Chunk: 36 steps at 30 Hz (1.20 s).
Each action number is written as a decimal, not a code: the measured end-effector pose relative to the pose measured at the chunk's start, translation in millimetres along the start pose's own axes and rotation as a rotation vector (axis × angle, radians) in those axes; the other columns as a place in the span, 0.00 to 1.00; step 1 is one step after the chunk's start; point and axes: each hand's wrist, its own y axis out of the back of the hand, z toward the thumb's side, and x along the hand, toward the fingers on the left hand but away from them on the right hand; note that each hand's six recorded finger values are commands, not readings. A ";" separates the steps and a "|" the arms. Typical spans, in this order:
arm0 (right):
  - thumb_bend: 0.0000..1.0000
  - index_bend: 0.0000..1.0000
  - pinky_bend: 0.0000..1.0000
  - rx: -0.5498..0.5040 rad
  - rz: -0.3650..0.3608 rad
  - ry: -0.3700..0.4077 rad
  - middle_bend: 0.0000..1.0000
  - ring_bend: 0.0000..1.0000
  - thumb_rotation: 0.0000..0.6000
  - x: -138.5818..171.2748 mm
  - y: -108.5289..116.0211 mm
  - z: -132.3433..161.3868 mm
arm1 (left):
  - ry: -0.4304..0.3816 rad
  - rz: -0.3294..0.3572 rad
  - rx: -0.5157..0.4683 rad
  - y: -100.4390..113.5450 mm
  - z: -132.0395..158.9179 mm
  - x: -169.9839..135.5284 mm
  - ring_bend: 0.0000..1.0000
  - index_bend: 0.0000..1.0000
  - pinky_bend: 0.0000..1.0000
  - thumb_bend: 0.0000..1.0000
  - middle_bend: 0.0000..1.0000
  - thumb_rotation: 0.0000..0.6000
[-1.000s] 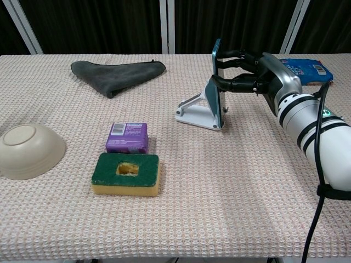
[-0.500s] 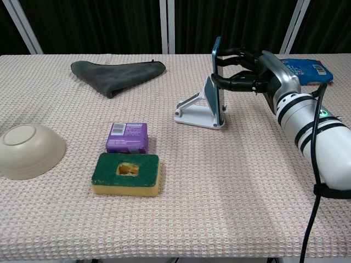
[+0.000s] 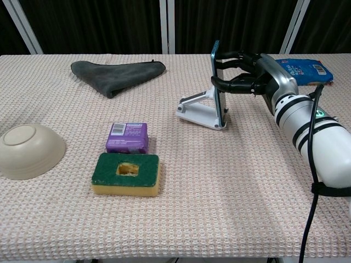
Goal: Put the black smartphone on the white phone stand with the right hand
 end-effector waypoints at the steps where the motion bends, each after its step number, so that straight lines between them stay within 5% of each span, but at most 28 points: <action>1: 0.55 0.52 0.05 -0.001 0.003 0.000 0.43 0.37 1.00 -0.3 -0.4 -0.2 | 0.000 0.000 0.000 0.1 -0.2 0.0 0.10 0.13 0.26 0.02 0.12 1.00; 5: 0.52 0.41 0.05 -0.001 0.012 -0.001 0.39 0.33 1.00 -1.3 -1.6 -0.9 | 0.001 0.000 0.001 0.7 -0.5 0.2 0.10 0.13 0.26 0.02 0.12 1.00; 11: 0.40 0.01 0.03 0.008 0.051 -0.010 0.13 0.08 1.00 -1.6 -4.8 -3.3 | 0.003 -0.002 0.001 0.4 -0.9 0.0 0.10 0.13 0.26 0.02 0.12 1.00; 15: 0.29 0.00 0.00 0.014 0.094 -0.011 0.00 0.00 1.00 -0.3 -7.6 -4.7 | 0.005 -0.003 0.002 0.6 -1.5 -0.1 0.10 0.13 0.26 0.02 0.11 1.00; 28: 0.20 0.00 0.00 0.032 0.094 0.038 0.00 0.00 1.00 9.0 -0.6 -2.2 | 0.011 0.006 0.004 4.1 -2.9 -1.7 0.10 0.13 0.27 0.02 0.11 1.00; 36: 0.20 0.00 0.00 0.203 0.054 0.119 0.00 0.00 1.00 25.7 51.8 6.9 | 0.014 0.017 0.014 7.9 -3.6 -5.1 0.10 0.13 0.27 0.02 0.11 1.00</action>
